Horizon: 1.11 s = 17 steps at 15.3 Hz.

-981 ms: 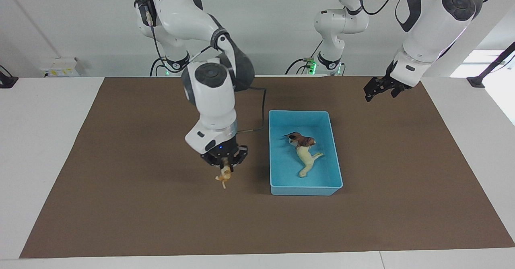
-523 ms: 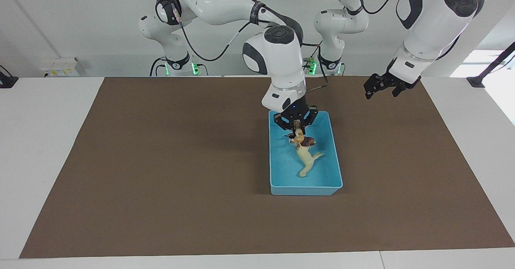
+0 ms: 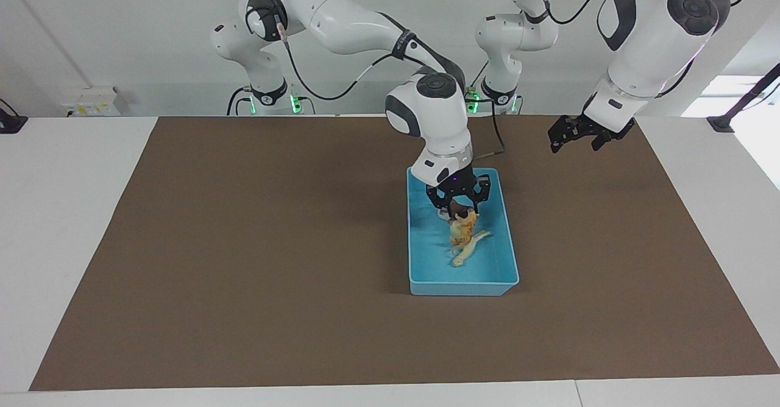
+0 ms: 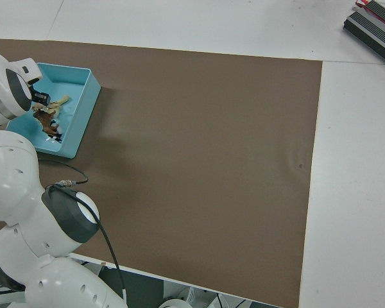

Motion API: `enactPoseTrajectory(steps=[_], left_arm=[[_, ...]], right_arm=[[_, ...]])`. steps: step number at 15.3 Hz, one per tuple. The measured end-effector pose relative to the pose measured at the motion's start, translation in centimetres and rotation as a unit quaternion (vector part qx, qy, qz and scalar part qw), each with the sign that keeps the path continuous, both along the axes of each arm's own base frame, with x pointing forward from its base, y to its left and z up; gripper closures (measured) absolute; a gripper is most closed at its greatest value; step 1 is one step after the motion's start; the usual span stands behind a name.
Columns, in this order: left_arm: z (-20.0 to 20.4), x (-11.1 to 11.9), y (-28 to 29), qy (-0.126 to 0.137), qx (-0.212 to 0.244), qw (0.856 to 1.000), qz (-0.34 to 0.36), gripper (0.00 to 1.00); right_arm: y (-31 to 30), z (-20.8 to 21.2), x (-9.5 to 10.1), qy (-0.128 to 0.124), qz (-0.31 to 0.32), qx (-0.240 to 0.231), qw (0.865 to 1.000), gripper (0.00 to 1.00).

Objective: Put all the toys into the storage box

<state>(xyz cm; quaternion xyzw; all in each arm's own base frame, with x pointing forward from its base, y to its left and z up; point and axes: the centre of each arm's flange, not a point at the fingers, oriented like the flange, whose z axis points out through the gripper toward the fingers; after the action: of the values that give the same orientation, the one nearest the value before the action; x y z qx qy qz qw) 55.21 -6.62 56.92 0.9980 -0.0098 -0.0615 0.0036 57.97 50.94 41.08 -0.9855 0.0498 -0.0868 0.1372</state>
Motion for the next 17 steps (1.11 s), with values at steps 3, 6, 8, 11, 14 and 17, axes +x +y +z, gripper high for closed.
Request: enactPoseTrajectory(steps=[3, 6, 8, 11, 14, 17], left_arm=[[0.0, 0.0, 0.2, 0.0, 0.0, 1.0, 0.002, 0.0], [0.1, 0.0, 0.4, -0.001, 0.0, 1.0, 0.003, 0.0], [0.4, -0.1, 0.4, -0.004, 0.0, 1.0, 0.004, 0.0], [0.7, -0.2, 0.4, -0.007, 0.0, 1.0, 0.004, 0.0], [0.7, -0.2, 0.5, -0.007, 0.0, 1.0, 0.004, 0.0], [0.7, -0.2, 0.5, -0.007, 0.0, 1.0, 0.004, 0.0]], right_arm=[[-2.6, 2.3, 1.7, -0.006, -0.02, -0.018, 1.0, 0.0], [-9.0, 7.7, 4.7, -0.032, -0.046, -0.035, 0.998, 0.0], [-15.9, 10.5, 6.6, -0.015, -0.042, -0.063, 0.997, 0.0], [-28.6, 12.3, 9.6, -0.016, 0.02, -0.102, 0.994, 0.0], [-39.8, 12.3, 11.4, -0.015, 0.077, -0.129, 0.988, 0.0], [-46.4, 13.2, 11.3, -0.002, 0.077, -0.135, 0.988, 0.0]])
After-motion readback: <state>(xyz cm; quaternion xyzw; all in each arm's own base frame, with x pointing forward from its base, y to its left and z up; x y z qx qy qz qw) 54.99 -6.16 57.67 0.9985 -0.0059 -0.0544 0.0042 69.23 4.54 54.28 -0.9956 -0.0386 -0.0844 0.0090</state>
